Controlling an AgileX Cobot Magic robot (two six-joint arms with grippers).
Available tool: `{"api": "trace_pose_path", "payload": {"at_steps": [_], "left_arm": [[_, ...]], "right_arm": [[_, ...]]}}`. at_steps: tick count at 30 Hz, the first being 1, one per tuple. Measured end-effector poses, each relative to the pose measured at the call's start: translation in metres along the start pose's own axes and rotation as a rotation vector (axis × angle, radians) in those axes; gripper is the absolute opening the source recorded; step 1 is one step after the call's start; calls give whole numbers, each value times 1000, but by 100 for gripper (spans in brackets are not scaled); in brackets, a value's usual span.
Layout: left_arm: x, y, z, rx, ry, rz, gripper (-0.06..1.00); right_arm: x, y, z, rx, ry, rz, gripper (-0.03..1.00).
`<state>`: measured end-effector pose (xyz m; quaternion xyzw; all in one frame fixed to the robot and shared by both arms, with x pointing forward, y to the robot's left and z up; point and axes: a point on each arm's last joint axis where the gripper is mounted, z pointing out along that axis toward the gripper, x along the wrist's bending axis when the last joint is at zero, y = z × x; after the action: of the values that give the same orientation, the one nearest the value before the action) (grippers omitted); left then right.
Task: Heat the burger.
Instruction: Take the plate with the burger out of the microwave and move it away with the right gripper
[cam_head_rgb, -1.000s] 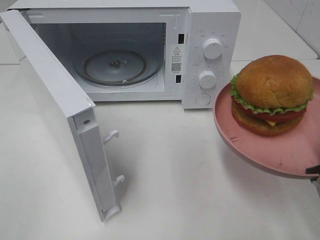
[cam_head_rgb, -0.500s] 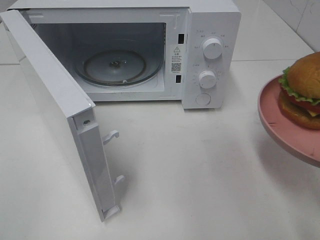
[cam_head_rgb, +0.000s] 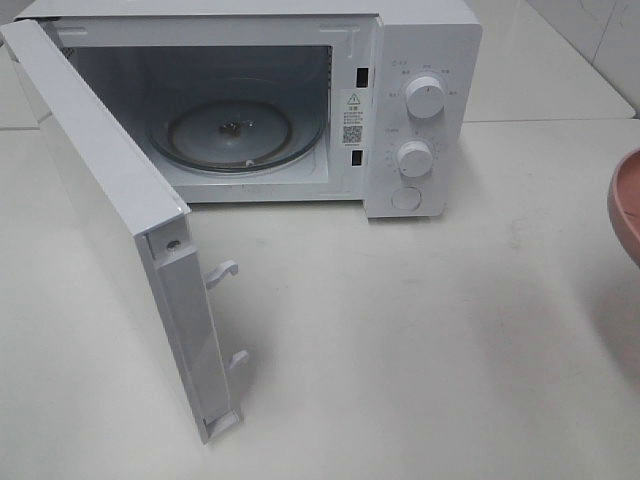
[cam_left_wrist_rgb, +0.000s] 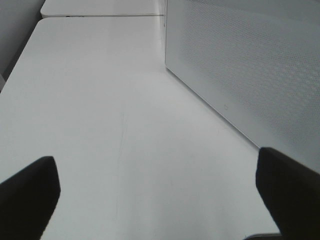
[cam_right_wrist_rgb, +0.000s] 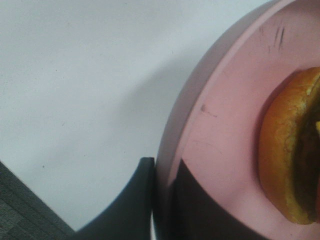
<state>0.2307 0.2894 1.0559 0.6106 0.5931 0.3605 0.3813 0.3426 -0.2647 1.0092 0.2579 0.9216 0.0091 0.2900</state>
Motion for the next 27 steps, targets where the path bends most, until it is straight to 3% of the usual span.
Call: {"api": "trace_pose_path", "payload": {"at_steps": [11,17,21,27], "left_arm": [[0,0,0,0,0,0,99],[0,0,0,0,0,0,99],[0,0,0,0,0,0,99],[0,0,0,0,0,0,99]], "right_arm": [[0,-5,0,54,-3,254,8],[-1,-3,10,191,-43,341,8],[-2,8,21,263,-67,394,8],[-8,28,30,272,-98,491,8]]}}
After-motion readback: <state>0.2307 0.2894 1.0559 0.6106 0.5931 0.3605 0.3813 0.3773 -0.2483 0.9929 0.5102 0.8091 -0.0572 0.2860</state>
